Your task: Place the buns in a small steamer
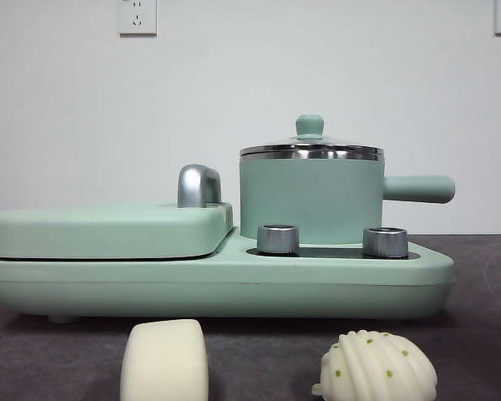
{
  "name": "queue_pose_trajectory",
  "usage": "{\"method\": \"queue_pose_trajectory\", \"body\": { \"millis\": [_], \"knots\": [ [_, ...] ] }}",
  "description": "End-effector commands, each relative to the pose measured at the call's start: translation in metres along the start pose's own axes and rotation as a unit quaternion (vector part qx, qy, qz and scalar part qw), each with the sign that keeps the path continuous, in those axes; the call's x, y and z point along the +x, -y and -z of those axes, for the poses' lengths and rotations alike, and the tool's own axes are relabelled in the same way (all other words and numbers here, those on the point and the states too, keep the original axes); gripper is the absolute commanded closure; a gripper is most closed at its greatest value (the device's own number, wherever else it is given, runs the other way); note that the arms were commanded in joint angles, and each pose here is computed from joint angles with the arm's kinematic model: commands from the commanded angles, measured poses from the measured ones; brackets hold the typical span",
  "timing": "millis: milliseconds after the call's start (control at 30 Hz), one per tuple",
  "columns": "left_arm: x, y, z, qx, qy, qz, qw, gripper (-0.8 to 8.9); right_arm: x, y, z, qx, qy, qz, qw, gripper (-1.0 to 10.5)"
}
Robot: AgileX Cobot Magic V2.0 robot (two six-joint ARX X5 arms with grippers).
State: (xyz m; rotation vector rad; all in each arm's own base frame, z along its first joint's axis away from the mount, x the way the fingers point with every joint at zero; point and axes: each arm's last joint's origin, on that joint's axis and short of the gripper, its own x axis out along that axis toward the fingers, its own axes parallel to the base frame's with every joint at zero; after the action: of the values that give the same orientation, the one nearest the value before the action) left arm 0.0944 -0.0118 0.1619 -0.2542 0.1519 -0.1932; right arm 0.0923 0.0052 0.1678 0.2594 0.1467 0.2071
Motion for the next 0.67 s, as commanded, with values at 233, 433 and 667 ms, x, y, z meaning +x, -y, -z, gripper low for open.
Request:
{"method": "queue_pose_trajectory", "body": {
  "millis": [233, 433, 667],
  "knots": [
    [-0.005, 0.021, -0.048, -0.008, 0.009, 0.045, 0.999, 7.98, -0.023, -0.025, -0.060, 0.022, 0.035, -0.047, 0.998, 9.3],
    [-0.002, 0.038, -0.088, -0.001, -0.039, 0.083, 0.996, 7.98, -0.038, -0.041, -0.101, 0.015, 0.007, -0.084, 0.996, 9.3],
    [0.008, 0.060, -0.134, 0.010, -0.100, 0.159, 0.982, 7.98, -0.046, -0.058, -0.145, -0.011, -0.041, -0.146, 0.988, 9.3]
  ]
}}
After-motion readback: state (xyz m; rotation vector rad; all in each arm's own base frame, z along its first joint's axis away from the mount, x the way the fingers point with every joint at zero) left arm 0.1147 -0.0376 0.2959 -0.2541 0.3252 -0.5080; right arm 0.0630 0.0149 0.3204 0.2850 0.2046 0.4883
